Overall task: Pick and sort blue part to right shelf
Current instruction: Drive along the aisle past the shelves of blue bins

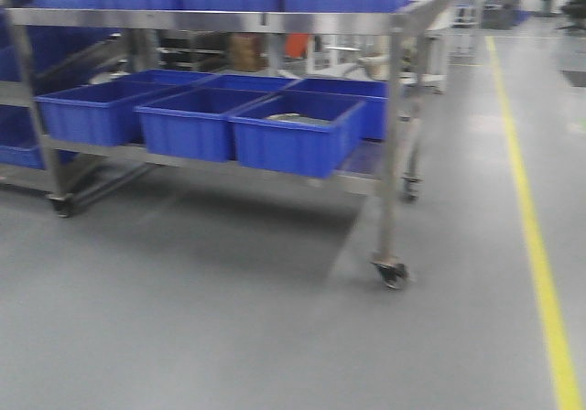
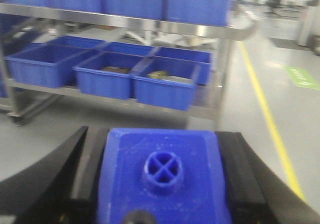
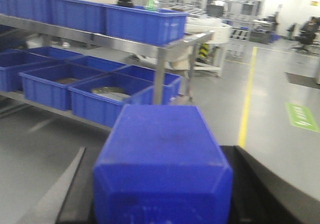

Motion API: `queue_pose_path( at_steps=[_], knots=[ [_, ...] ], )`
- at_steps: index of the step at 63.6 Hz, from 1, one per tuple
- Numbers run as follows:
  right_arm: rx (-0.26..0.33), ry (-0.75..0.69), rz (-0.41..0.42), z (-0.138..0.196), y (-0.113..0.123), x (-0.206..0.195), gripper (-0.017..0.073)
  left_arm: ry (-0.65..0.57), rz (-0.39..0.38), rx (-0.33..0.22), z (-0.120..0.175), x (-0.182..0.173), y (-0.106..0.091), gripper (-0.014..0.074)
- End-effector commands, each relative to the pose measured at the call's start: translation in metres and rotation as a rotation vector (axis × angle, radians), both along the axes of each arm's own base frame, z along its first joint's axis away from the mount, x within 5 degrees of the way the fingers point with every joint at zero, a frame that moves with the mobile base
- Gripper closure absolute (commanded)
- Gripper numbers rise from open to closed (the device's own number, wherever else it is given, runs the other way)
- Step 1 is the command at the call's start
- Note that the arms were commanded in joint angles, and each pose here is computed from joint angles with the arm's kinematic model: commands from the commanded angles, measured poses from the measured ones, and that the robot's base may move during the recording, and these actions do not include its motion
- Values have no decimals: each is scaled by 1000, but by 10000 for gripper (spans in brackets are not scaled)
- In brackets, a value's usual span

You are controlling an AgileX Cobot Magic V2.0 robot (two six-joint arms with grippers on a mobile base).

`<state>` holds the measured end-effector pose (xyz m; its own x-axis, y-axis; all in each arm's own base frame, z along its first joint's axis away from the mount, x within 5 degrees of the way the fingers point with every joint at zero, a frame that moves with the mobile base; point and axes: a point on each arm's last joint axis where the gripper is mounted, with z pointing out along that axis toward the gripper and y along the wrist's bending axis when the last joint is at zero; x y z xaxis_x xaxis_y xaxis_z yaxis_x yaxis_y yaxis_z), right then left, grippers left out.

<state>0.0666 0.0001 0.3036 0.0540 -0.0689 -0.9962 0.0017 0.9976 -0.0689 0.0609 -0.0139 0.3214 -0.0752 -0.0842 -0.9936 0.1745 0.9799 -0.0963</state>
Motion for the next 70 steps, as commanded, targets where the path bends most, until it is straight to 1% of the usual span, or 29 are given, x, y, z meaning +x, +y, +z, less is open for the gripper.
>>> queue_pose_path(
  at_steps=[1, 70],
  knots=[
    [-12, -116, -8, 18, 0, -2, 177, -98, 17, -33, 16, 0, 2, 353],
    [-12, -116, -8, 18, 0, -2, 177, -98, 17, -33, 16, 0, 2, 353]
  ],
)
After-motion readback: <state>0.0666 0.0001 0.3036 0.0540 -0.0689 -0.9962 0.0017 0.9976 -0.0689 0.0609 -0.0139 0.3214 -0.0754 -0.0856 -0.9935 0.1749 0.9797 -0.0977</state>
